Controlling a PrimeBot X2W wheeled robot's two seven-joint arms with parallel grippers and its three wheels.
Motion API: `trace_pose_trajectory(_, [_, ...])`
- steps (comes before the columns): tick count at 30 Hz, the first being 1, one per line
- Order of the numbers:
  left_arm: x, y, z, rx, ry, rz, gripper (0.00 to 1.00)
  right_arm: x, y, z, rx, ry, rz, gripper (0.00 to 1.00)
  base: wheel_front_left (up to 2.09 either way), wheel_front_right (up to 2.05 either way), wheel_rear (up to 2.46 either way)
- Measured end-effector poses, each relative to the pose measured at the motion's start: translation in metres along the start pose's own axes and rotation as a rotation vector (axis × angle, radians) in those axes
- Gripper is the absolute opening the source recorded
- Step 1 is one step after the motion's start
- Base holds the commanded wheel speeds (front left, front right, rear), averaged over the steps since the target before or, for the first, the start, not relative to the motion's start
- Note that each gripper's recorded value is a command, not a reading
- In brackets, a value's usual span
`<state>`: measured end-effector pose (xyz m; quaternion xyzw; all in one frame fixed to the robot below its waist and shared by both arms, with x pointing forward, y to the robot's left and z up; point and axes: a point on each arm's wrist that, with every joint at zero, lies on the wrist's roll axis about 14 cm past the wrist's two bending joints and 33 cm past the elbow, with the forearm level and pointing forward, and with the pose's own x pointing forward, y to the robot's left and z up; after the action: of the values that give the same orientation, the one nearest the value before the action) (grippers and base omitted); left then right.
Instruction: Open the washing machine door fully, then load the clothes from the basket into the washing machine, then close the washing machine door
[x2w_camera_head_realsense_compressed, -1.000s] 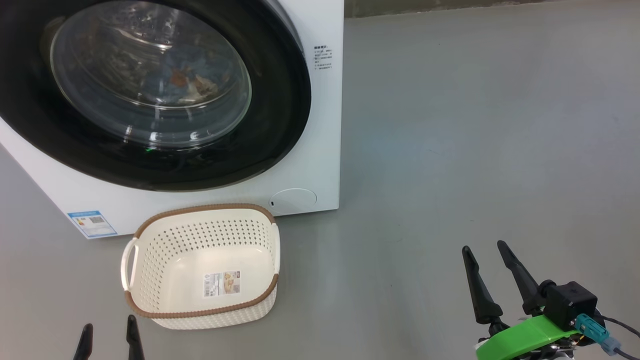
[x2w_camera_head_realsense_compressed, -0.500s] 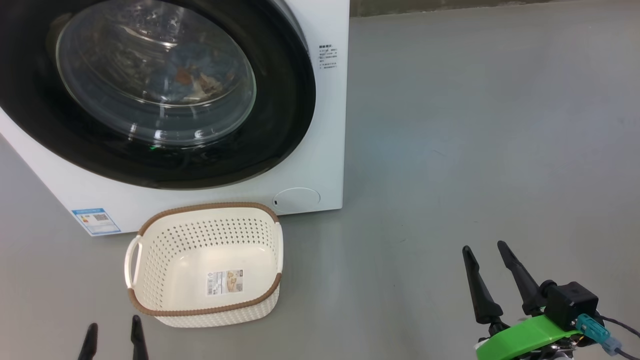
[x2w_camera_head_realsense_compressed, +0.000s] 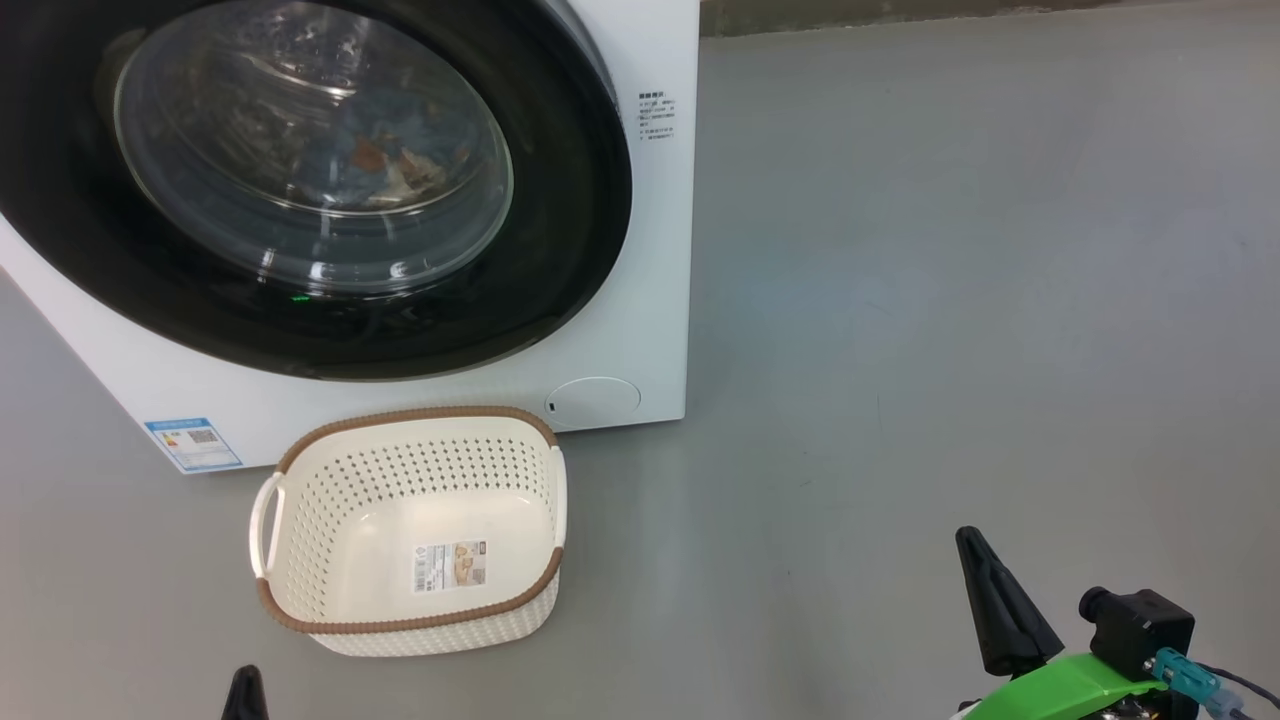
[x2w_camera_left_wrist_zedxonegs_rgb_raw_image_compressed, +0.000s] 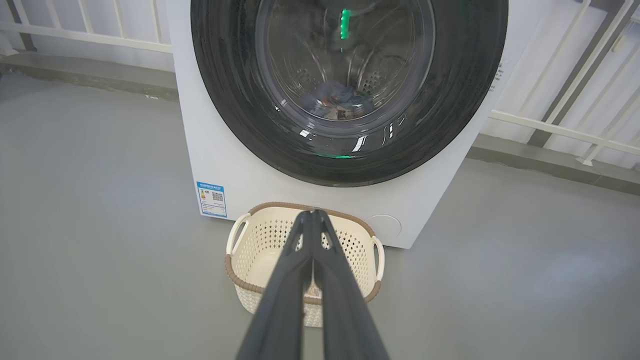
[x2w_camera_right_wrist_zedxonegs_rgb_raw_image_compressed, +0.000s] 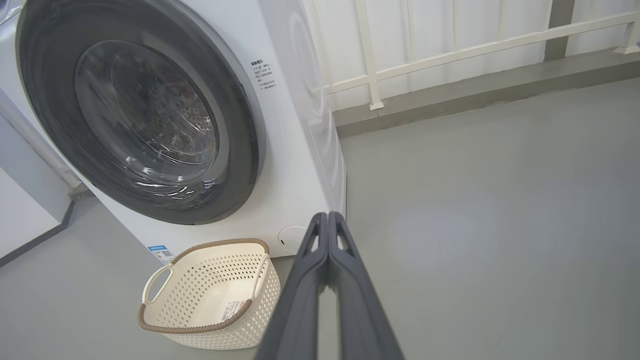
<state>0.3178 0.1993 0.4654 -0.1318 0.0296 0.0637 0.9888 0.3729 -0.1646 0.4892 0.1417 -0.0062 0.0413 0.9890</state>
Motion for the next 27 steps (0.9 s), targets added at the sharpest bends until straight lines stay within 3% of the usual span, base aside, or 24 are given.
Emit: trace_pose_trajectory(27, [0.011, 0.002, -0.007, -0.311, 0.061, 0.029, 0.0, -0.002, -0.018, -0.002, 0.3, 0.023, -0.089, 0.0, 0.0, 0.0, 0.0])
